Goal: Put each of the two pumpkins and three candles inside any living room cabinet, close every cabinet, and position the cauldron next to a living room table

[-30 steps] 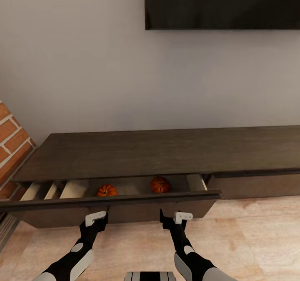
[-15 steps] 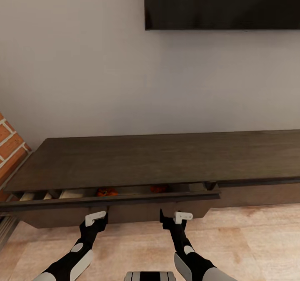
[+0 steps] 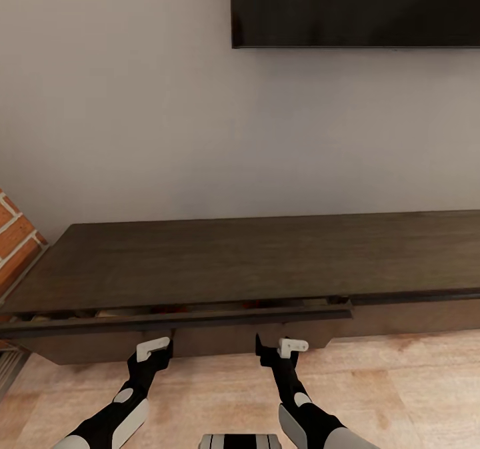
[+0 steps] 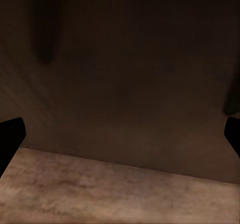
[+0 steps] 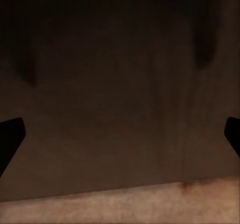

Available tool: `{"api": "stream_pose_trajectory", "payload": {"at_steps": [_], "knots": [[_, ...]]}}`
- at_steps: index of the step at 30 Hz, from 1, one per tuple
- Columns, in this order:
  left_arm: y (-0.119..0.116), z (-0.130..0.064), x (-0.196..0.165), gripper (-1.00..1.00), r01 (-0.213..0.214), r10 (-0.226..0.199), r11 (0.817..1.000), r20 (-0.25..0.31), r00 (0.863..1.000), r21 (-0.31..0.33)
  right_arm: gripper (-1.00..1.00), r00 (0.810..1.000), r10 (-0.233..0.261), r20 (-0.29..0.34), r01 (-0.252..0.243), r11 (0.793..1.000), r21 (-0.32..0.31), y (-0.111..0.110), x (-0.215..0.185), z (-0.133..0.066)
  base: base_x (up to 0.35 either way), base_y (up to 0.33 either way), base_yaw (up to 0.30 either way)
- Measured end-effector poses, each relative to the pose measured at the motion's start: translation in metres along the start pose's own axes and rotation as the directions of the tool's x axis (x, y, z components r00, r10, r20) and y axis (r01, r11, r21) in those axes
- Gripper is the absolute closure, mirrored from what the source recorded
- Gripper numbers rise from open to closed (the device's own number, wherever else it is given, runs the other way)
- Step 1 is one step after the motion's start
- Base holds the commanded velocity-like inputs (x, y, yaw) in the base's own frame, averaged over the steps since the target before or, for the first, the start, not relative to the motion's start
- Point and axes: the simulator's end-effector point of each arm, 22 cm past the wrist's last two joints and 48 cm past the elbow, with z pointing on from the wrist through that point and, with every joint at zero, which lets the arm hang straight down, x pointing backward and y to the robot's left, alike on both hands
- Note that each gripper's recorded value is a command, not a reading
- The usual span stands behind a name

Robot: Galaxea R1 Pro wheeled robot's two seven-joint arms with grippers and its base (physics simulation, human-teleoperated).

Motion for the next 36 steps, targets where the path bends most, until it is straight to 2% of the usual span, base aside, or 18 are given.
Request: {"api": "stream_pose_trajectory", "payload": {"at_steps": [25, 31, 36], "knots": [[-0.0002, 0.0, -0.0001, -1.0, -0.001, 0.001, 1.0, 0.0, 1.0, 0.001, -1.0, 1.0, 0.0, 0.0, 0.0, 1.0, 0.0, 0.0, 0.0001, 0.0, 0.062, 0.0, 0.0], [-0.0003, 0.0001, -0.0003, -1.0, 0.0, 0.0, 1.0, 0.001, 1.0, 0.001, -1.0, 1.0, 0.0, 0.0, 0.0, 1.0, 0.0, 0.0, -0.0002, 0.0001, -0.02, 0.0, 0.0], [-0.0002, 0.0003, 0.0, -1.0, 0.0, 0.0, 1.0, 0.0, 1.0, 0.001, -1.0, 1.0, 0.0, -0.003, 0.0, 1.0, 0.0, 0.0, 0.0007, 0.0004, -0.255, 0.0, 0.0]]}}
